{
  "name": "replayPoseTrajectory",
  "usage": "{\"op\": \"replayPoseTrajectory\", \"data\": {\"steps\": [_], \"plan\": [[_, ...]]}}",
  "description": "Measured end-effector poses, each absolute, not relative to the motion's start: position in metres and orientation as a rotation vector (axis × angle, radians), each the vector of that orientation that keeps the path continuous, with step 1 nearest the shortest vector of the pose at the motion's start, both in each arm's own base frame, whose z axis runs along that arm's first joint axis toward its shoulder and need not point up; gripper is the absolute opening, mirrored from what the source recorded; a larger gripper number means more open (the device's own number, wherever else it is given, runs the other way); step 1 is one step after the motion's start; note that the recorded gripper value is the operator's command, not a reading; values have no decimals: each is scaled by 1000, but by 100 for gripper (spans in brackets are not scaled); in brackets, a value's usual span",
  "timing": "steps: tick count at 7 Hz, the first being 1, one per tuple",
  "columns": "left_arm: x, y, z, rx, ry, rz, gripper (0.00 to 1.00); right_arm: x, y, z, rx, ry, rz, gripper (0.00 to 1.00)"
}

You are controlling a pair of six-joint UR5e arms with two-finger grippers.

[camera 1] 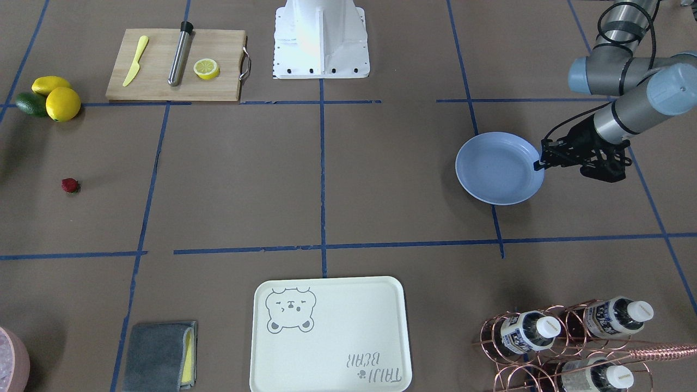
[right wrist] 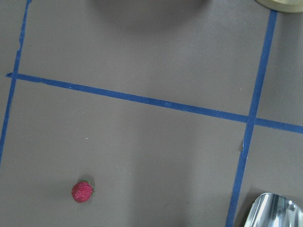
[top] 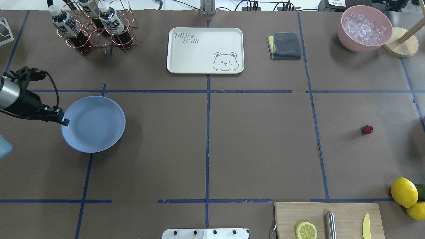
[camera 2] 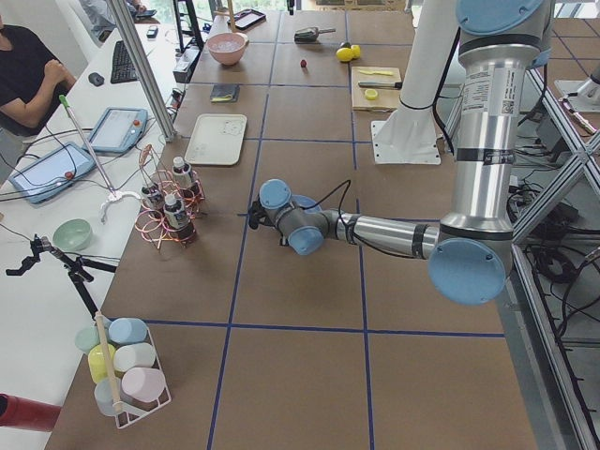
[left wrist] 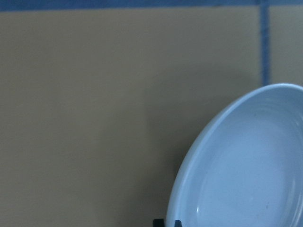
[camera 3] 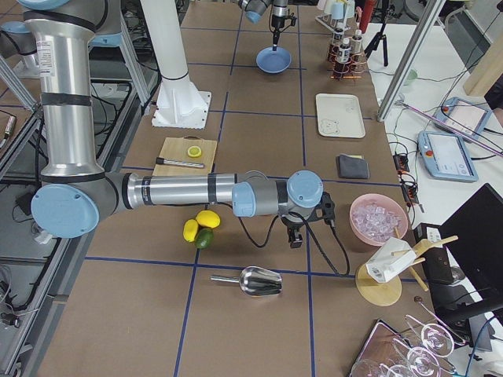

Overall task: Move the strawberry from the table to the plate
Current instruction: 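Push the light blue plate with the left gripper toward the table center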

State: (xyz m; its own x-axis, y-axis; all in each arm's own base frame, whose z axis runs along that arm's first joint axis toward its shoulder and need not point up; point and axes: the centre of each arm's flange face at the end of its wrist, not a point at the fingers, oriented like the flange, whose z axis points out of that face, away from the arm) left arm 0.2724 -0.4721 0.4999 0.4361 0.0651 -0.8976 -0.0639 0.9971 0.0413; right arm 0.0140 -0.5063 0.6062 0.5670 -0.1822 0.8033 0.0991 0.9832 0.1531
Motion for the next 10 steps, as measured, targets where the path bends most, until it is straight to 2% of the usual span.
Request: {"op": "replayPoseTrajectory", "data": {"steps": [3,5,9,10], "plan": [[402,-464,367,-120,1228,14,0,14,-507,602,102,-952,-170,100],[489,-438,308,-135,1247,-28,0,11,-507,602,103,-949,-177,100],[542,-429,291,-114,1231,-55,0,-4,-510,593,119,-871,-227,100],[543,-428,292,-111,1230,-55,15,-8,-510,592,119,-864,-235,100]]}}
